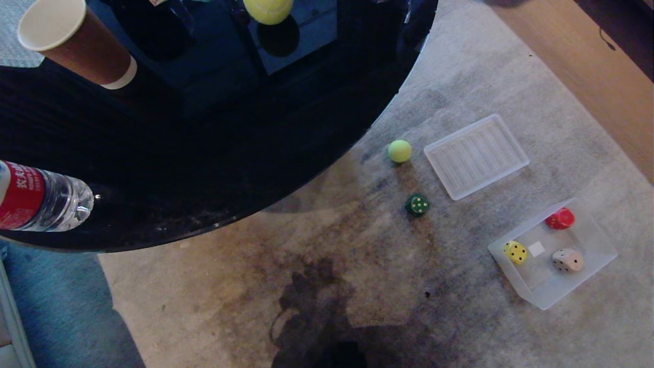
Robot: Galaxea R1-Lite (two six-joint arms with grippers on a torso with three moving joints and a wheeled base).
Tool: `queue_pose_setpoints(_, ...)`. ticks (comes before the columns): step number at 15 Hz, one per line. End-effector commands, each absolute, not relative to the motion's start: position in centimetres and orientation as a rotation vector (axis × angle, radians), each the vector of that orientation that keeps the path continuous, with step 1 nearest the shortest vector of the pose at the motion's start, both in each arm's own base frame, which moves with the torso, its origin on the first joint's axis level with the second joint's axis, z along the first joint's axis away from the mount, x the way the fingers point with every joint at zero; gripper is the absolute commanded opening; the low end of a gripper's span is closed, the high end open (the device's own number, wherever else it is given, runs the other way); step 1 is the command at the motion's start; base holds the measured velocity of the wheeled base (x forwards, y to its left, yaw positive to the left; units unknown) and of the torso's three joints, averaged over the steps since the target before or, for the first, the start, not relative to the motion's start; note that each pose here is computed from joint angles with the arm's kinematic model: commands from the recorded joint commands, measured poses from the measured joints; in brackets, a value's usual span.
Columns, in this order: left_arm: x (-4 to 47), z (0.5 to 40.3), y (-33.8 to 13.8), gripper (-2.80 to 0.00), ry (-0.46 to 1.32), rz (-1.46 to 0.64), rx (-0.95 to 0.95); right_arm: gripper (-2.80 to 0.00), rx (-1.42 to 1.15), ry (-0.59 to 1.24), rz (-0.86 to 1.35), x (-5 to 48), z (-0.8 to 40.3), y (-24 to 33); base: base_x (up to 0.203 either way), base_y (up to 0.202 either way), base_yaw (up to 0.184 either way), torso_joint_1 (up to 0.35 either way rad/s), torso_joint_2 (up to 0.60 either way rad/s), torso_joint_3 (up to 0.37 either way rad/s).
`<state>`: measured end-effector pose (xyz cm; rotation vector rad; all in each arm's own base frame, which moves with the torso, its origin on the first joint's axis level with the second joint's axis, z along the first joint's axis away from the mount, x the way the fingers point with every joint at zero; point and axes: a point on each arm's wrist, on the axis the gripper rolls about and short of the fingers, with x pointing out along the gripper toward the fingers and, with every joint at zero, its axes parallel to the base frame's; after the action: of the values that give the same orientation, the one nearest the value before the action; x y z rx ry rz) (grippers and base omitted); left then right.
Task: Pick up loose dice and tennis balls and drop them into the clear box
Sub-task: Find toys out of the box, then pick up toys out of the box
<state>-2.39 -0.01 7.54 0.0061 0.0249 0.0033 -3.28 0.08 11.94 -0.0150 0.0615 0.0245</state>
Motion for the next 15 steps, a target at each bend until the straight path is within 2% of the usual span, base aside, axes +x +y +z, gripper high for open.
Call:
queue_pose_setpoints(1,-2.4,7.5,0.0,-2.8,0.025,0.005,0.006,-2.8,0.03,0.205,0.037,-0.5,15.9,0.1,0.0,0.0,0.0,0.0,0.0,0.0)
queue_pose_setpoints(4,-2.4,7.5,0.0,-2.8,0.025,0.005,0.006,-2.8,0.095,0.394,0.044,5.1,18.6,0.1,0.0,0.0,0.0,0.0,0.0,0.0)
queue_pose_setpoints(7,-2.4,7.5,0.0,-2.8,0.025,0.005,0.006,-2.8,0.121,0.497,0.047,12.7,18.5,0.2,0.0,0.0,0.0,0.0,0.0,0.0)
queue_pose_setpoints(12,-2.4,7.5,0.0,-2.8,0.025,0.005,0.006,-2.8,0.188,0.521,0.099,25.0,14.2,1.9,0.0,0.0,0.0,0.0,0.0,0.0)
queue_pose_setpoints(15,-2.4,7.5,0.0,-2.8,0.025,0.005,0.006,-2.8,0.217,0.468,0.162,30.5,13.3,4.0,0.0,0.0,0.0,0.0,0.0,0.0)
